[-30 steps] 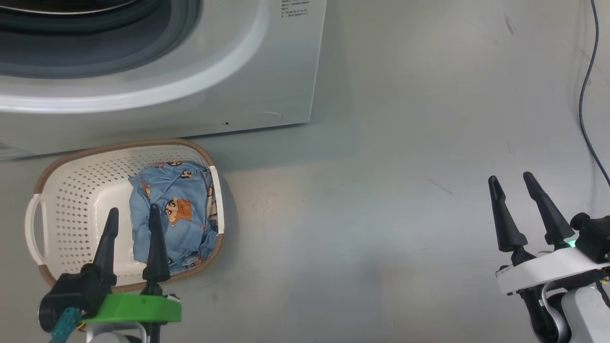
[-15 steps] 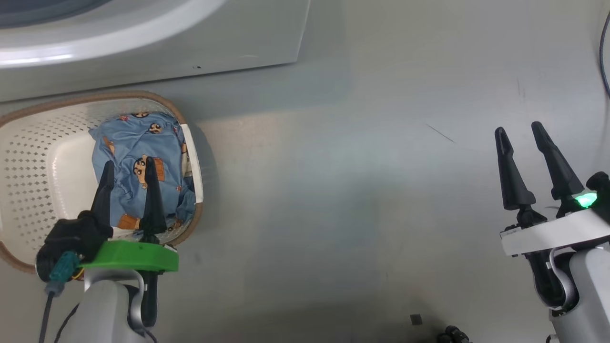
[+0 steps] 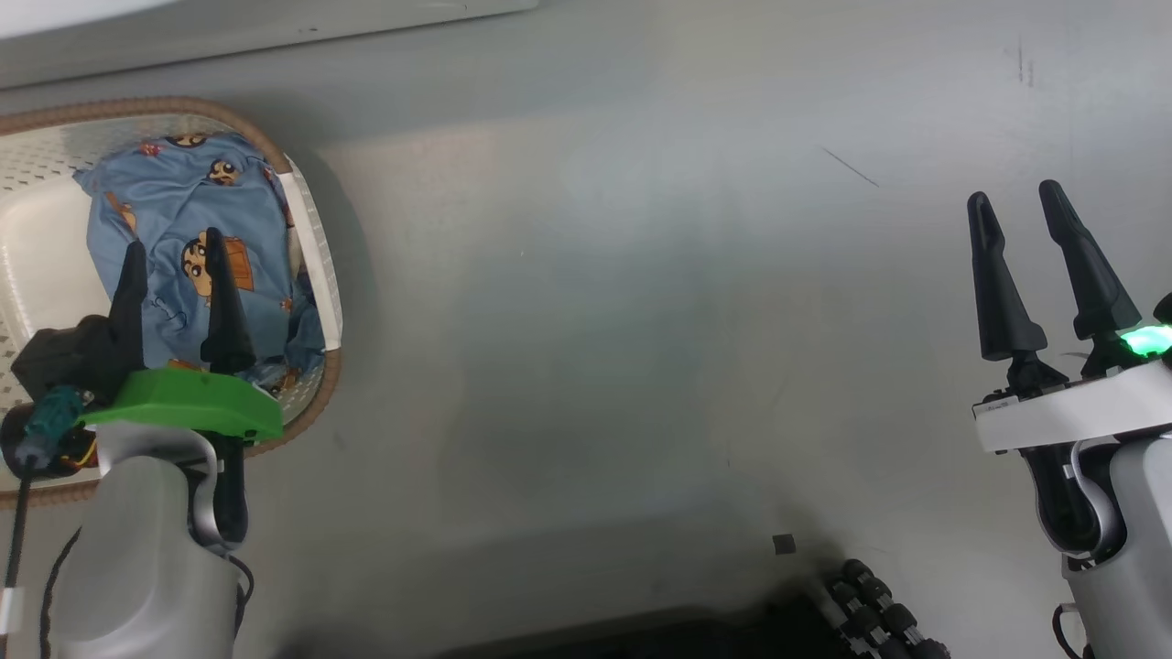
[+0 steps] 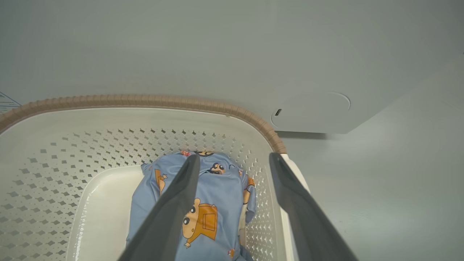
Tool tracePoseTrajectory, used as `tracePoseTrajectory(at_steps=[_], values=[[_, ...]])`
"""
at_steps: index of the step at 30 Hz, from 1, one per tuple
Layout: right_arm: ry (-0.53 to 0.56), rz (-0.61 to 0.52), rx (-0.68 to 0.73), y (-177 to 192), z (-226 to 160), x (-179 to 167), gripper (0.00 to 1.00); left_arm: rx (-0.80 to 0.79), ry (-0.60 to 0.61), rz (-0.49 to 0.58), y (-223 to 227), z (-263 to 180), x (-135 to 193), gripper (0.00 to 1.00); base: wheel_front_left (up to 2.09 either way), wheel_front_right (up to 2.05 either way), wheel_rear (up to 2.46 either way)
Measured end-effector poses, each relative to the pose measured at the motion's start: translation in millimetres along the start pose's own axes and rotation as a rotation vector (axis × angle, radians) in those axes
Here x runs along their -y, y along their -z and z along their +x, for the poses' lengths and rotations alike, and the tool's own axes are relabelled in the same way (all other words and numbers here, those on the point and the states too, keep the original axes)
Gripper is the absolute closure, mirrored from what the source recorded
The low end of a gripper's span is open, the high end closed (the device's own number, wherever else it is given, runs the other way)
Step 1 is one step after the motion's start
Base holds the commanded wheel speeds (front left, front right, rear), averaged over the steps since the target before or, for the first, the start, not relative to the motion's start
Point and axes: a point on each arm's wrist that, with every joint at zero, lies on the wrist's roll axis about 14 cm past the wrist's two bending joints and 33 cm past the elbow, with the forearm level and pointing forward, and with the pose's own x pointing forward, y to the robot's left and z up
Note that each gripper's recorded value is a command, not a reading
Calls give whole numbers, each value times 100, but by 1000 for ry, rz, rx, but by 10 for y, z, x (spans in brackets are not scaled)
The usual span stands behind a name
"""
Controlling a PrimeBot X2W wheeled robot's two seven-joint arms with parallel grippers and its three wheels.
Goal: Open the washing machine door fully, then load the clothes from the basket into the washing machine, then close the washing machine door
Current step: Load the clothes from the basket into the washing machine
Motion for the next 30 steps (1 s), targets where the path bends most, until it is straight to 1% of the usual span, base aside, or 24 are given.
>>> tracePoseTrajectory(at_steps=[7,12,18,21,25,30], values=[[5,5,-29,141,90,46,0,-106,-68,23,310,172,-260,0,0,0,0],[7,7,-41,198,117,62,0,-146,-72,47,386,279,-332,0,0,0,0],[9,9,-59,270,124,70,0,-254,-72,73,594,342,-406,0,0,0,0],[13,13,-68,307,123,86,0,-292,-65,72,666,384,-402,0,0,0,0],[18,20,-86,380,123,103,0,-331,-72,83,718,477,-474,0,0,0,0],[30,31,-112,488,118,140,0,-423,-79,76,948,482,-514,0,0,0,0]])
